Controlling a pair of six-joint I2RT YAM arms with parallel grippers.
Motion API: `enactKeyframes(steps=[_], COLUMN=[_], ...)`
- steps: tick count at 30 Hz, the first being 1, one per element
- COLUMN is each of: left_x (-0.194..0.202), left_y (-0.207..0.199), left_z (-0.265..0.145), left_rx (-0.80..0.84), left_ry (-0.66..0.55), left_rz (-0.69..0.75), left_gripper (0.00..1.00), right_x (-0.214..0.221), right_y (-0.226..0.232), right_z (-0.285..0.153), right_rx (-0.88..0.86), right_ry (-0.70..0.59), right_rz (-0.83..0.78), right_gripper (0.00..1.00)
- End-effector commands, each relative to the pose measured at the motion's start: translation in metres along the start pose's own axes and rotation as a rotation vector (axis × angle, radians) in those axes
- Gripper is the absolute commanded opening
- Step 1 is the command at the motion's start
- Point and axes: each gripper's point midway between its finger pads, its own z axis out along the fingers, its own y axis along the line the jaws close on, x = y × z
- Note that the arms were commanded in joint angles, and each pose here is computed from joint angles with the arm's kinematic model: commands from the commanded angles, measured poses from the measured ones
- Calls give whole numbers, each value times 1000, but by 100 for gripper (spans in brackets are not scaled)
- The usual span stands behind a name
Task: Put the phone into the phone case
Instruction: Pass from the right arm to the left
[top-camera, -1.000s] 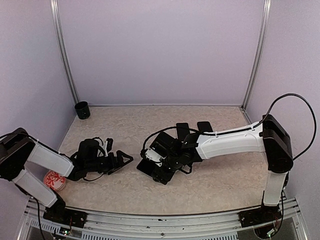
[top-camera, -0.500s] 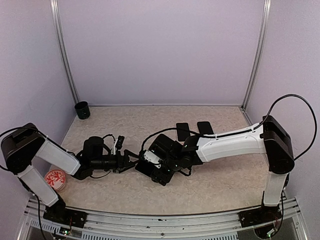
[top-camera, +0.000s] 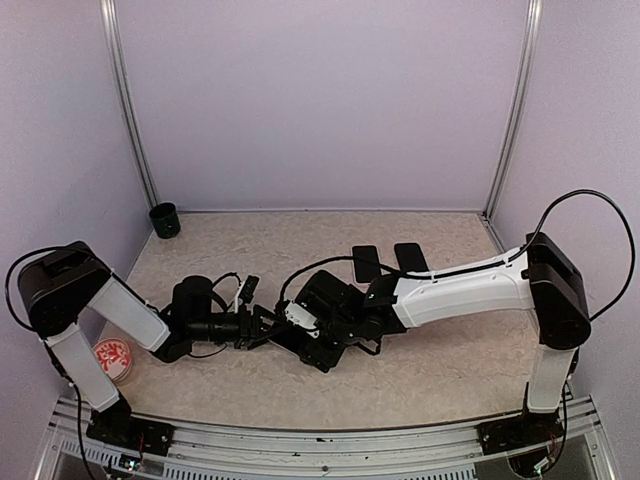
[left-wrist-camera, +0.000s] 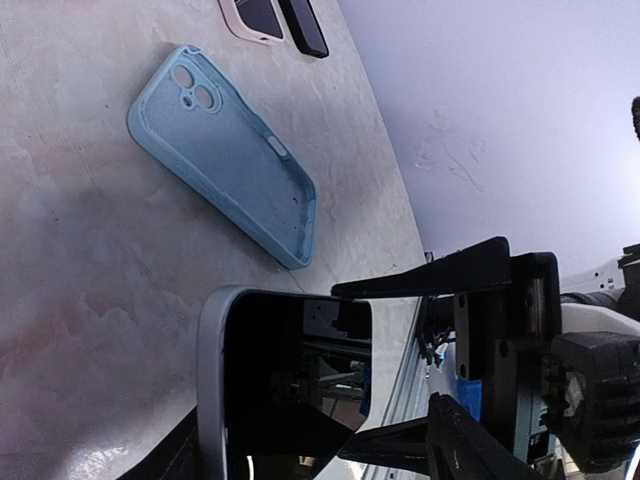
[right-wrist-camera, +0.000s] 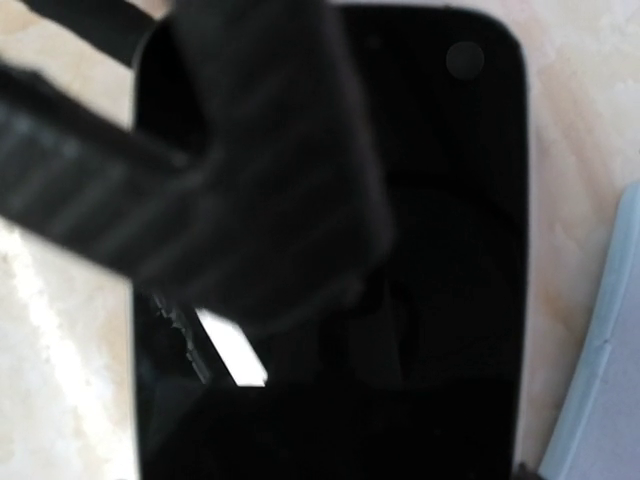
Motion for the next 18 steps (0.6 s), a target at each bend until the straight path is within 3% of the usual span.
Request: enactKeyframes(steps=[1,8,16,18], left_x=[-2,2,6,6], left_y=[-19,-15,-9,-10], left_z=[2,4,6,6], left_rx=[91,96,84,89], left_ry=[1,12,20,22], left_rz=[33,17,1,4], left_gripper=[60,39,3,0], right_x=[-19,-20,-23,-21], right_y=[0,-2,-4,-5], right_z=[-15,-18,-21,-20], right_rx=[19,33,47,53], right_ry=[-80,-93,-105,-102], right_rz=[-4,-1,-3,-3], right_gripper=[60,60,60,61])
